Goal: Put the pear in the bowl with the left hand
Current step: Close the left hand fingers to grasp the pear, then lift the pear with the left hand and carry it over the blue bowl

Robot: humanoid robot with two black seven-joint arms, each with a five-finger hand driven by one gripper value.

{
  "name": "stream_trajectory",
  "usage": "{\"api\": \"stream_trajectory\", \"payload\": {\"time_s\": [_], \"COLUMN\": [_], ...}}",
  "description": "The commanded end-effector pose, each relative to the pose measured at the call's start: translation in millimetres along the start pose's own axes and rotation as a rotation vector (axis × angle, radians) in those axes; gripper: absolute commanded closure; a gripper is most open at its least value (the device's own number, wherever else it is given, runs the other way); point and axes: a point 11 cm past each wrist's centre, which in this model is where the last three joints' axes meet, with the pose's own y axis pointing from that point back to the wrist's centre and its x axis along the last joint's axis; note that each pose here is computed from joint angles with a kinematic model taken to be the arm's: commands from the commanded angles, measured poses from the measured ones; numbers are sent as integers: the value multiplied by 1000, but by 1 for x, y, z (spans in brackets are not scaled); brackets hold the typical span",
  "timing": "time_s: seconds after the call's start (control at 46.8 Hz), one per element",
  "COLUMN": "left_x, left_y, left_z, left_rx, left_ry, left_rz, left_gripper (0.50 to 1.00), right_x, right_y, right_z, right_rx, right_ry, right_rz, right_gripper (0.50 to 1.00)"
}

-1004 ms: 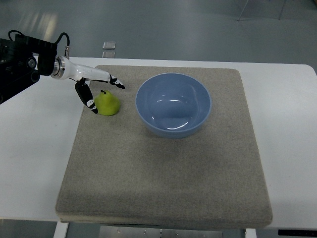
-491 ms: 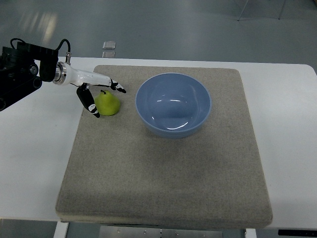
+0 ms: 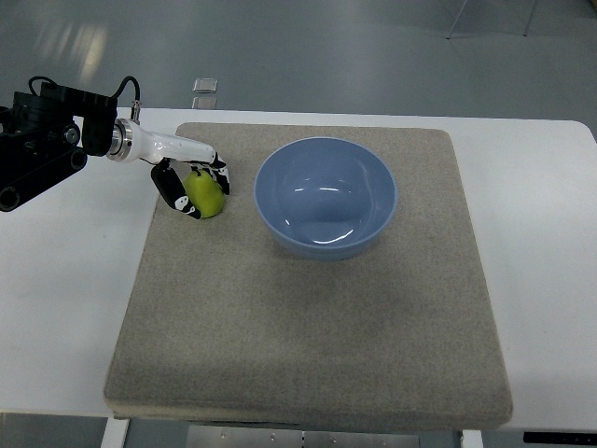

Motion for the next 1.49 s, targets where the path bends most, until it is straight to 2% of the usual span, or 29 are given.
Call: {"api": "stream_trajectory", "payload": {"time_s": [0.0, 0.427, 0.897, 1.089, 1.473], "left_x": [1, 16, 91, 92, 83], "left_y": [0, 4, 36, 30, -11], "left_z": [1, 7, 38, 55, 122], "left_rx": [-2, -25, -124, -165, -315], "left_ry": [0, 15, 43, 26, -6], "left_rz": [3, 46, 239, 230, 171], "left_gripper": [1000, 1000, 1000, 1000, 1000], "right_x": [0, 0, 0, 0, 0], "right_y": [0, 0, 0, 0, 0], "right_z": [0, 0, 0, 0, 0], "right_rx": [0, 0, 0, 0, 0], "right_ry": [0, 0, 0, 0, 0], "right_rz": [0, 0, 0, 0, 0], "right_gripper": [574, 576, 574, 576, 576]}}
